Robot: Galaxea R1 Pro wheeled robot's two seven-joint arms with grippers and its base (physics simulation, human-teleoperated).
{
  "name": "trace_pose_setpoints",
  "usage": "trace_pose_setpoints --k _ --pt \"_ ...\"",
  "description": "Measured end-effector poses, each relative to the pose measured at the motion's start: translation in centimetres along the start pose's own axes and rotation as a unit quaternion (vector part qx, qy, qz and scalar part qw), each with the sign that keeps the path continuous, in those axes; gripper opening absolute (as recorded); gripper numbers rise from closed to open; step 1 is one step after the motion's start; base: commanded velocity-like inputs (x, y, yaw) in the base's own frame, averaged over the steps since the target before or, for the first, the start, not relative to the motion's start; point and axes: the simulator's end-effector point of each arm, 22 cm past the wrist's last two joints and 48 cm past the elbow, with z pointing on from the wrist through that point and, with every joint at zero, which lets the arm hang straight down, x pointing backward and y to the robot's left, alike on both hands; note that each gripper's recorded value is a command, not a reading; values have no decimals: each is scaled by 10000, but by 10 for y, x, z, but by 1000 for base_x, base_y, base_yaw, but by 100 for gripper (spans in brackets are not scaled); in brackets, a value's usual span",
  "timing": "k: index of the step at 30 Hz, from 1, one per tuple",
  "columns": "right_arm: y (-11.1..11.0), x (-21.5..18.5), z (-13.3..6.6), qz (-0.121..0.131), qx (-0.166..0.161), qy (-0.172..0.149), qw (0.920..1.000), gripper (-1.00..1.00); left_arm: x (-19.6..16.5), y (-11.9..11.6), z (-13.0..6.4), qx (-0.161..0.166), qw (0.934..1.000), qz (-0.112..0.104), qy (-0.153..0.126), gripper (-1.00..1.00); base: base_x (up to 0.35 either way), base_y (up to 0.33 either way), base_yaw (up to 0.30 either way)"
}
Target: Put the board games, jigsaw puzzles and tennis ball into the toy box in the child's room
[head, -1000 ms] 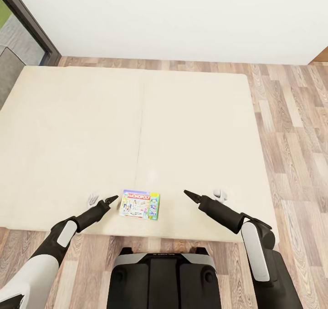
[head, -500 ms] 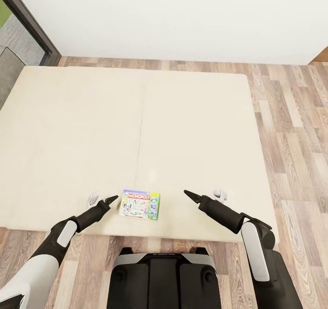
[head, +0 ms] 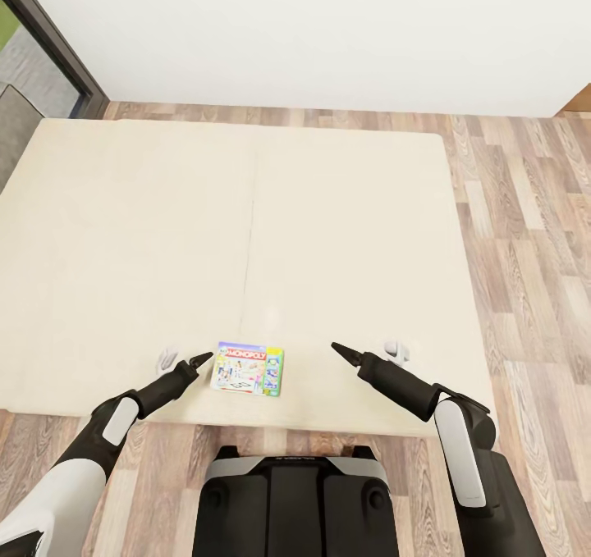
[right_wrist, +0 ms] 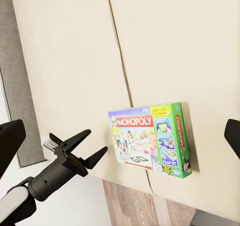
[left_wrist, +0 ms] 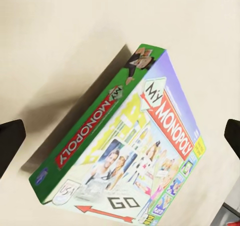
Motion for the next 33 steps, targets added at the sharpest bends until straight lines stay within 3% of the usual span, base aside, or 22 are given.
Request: trace_pose_setpoints --k 16,33 --pt "0 0 0 -4 5 2 10000 100 0 0 0 -3 10000 5 3 100 0 -127 0" --pt "0 0 0 -3 1 2 10000 100 0 0 0 -5 10000 3 1 100 0 -11 0"
